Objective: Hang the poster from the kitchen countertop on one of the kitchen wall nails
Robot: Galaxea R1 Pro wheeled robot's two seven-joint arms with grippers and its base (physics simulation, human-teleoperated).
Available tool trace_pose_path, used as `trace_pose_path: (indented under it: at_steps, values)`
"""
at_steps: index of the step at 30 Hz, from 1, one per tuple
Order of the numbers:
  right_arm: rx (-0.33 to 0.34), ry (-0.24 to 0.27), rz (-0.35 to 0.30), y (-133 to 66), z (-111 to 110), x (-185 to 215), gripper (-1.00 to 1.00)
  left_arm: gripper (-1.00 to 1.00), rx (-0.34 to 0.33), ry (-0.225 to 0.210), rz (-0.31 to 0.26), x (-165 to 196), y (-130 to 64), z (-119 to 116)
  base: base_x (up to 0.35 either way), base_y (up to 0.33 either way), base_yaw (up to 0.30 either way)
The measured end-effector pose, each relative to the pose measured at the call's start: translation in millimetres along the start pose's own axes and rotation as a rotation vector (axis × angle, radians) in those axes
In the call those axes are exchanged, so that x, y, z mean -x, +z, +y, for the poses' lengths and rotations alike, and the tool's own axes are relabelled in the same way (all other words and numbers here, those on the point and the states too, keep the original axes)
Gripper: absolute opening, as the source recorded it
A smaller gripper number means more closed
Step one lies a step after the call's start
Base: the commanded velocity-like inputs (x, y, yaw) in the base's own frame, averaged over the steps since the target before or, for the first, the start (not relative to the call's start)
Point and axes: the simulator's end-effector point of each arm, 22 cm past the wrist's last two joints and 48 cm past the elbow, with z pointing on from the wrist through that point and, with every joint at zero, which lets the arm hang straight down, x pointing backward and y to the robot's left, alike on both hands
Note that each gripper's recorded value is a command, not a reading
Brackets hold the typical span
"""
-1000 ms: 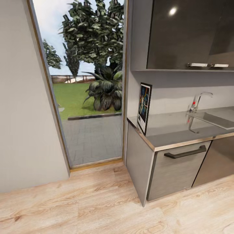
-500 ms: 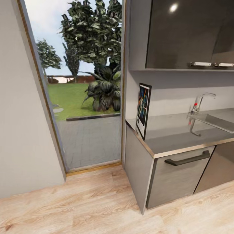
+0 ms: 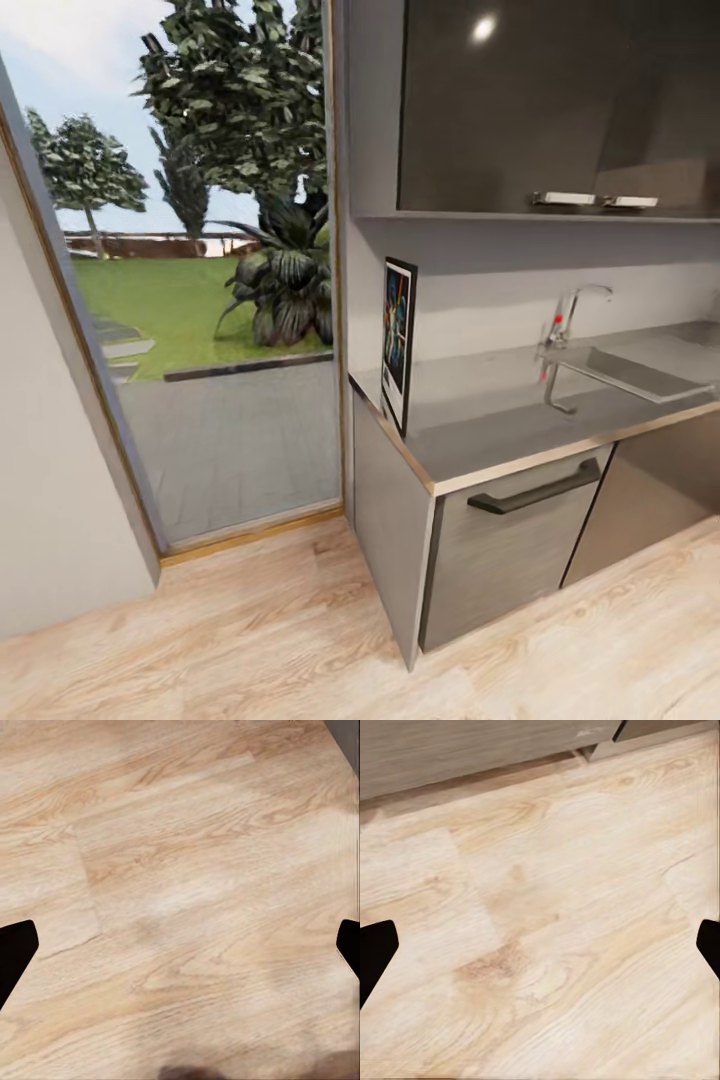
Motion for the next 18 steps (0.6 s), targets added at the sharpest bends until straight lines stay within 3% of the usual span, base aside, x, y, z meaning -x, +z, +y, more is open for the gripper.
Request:
trace_pose_path:
  at_steps: [18]
  values:
    - [0.0,0.002,-0.006,-0.5,0.0,2.2,1.0,1.0,-0.001,0.001,-0.008,2.9,-0.4,-0.5,0.001,-0.001,-0.299]
